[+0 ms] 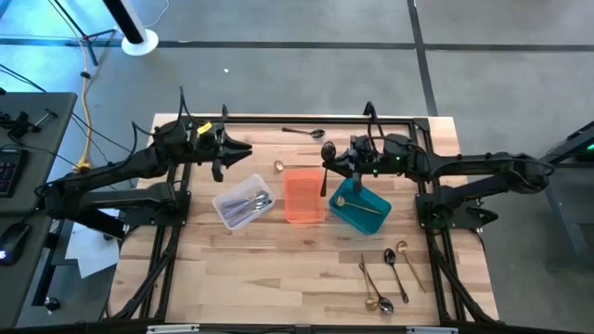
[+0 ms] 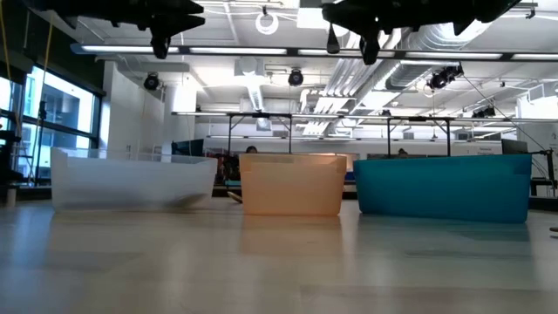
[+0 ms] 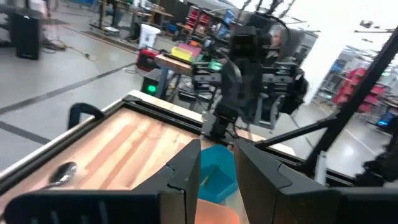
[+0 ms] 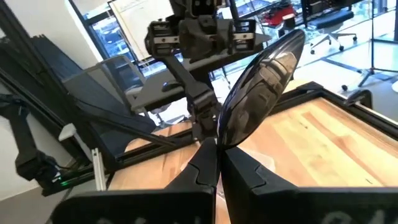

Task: Sort silverware by color (type)
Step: Put the black spoon into the orange bin

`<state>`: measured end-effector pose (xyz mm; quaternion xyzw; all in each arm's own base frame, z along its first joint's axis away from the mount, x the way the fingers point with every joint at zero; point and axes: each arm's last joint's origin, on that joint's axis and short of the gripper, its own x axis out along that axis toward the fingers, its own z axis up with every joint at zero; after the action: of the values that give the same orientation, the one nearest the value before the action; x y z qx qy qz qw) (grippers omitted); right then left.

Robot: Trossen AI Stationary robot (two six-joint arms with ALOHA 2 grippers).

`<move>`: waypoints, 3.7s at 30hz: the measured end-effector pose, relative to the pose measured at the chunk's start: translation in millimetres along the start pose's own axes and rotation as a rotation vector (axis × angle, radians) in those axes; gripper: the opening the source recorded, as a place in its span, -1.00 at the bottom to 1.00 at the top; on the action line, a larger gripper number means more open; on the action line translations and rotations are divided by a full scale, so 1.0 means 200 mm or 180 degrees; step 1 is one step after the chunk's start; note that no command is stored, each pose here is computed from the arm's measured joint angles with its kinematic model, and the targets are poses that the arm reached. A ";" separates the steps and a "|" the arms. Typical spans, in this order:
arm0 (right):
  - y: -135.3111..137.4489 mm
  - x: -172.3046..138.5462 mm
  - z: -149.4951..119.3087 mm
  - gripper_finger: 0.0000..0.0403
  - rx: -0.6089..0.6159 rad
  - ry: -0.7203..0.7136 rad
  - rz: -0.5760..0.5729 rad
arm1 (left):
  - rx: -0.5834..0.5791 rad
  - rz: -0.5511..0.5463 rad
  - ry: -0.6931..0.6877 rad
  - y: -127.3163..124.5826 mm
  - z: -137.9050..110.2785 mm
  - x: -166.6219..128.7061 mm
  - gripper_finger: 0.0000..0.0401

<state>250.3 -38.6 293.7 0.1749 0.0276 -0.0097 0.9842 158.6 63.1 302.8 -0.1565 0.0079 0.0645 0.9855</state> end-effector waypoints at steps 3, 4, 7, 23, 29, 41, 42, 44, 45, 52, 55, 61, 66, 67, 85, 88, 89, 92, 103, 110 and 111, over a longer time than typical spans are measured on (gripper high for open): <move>0.01 0.01 -0.01 -1.00 -0.0030 -0.0033 -0.0032 | 0.0112 0.0007 -0.0042 0.00 0.01 0.00 -0.57; 0.01 0.01 0.00 -1.00 -0.0035 -0.0049 -0.0052 | 0.0162 0.0003 -0.0058 0.00 0.01 0.00 -0.57; 0.01 0.01 0.00 -1.00 -0.0164 -0.0059 -0.0063 | 0.0262 -0.0007 -0.0098 -0.01 0.01 0.00 -0.57; 0.03 0.02 -0.01 -1.00 -0.0772 -0.0045 0.0072 | 0.0254 -0.0009 -0.0096 -0.01 0.01 0.00 -0.57; 0.03 0.02 -0.01 -1.00 -0.0764 -0.0039 0.0097 | 0.0252 -0.0009 -0.0094 -0.01 0.01 0.00 -0.57; 0.05 0.05 0.03 -1.00 -0.0676 0.0025 0.0089 | 0.0234 -0.0011 -0.0094 -0.01 0.01 0.00 -0.57; 0.05 0.07 0.05 -1.00 -0.0643 0.0102 0.0071 | 0.0215 -0.0012 -0.0096 -0.01 0.01 0.00 -0.57; 0.06 0.12 0.09 -1.00 -0.0571 0.0255 0.0032 | 0.0163 0.0006 -0.0103 -0.01 0.01 0.00 -0.57; 0.06 0.14 0.11 -1.00 -0.0548 0.0356 0.0006 | 0.0136 0.0031 -0.0112 0.00 0.01 0.00 -0.57; 0.00 0.36 0.10 -1.00 -0.0029 0.1008 -0.0411 | 0.0083 0.0072 -0.0141 0.00 0.02 0.00 -0.57; -0.06 0.46 0.04 -1.00 0.0259 0.1249 -0.0547 | 0.0084 0.0072 -0.0142 0.00 0.02 0.00 -0.57; -0.15 0.60 -0.16 -1.00 0.0603 0.1707 -0.0780 | 0.0080 0.0070 -0.0143 0.00 0.02 0.00 -0.57; -0.21 0.66 -0.31 -1.00 0.0785 0.1980 -0.0979 | 0.0082 0.0071 -0.0144 0.00 0.02 0.00 -0.57; -0.22 0.67 -0.33 -1.00 0.0792 0.2020 -0.0996 | 0.0082 0.0071 -0.0144 0.00 0.02 0.00 -0.57; -0.35 0.72 -0.53 -1.00 0.1189 0.2403 -0.1205 | 0.0072 0.0071 -0.0145 0.00 0.02 0.00 -0.57; -0.38 0.72 -0.55 -1.00 0.1213 0.2444 -0.1249 | 0.0072 0.0071 -0.0145 0.00 0.02 0.00 -0.57; -0.39 0.72 -0.56 -1.00 0.1229 0.2459 -0.1258 | 0.0072 0.0071 -0.0145 0.00 0.02 0.00 -0.57; -0.41 0.73 -0.59 -1.00 0.1263 0.2514 -0.1252 | 0.0072 0.0071 -0.0145 0.00 0.02 0.00 -0.57; -0.42 0.74 -0.61 -1.00 0.1251 0.2563 -0.1181 | 0.0083 0.0071 -0.0145 0.00 0.02 0.00 -0.57; -0.43 0.74 -0.62 -1.00 0.1239 0.2553 -0.1207 | 0.0084 0.0086 -0.0150 0.00 0.02 0.00 -0.57; -0.43 0.74 -0.62 -1.00 0.1237 0.2548 -0.1206 | 0.0084 0.0087 -0.0150 0.00 0.02 0.00 -0.57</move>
<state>389.3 -77.5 140.5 0.3375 0.4332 -0.1257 0.8262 159.0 63.7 306.4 -0.1418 -0.0124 0.0816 0.9865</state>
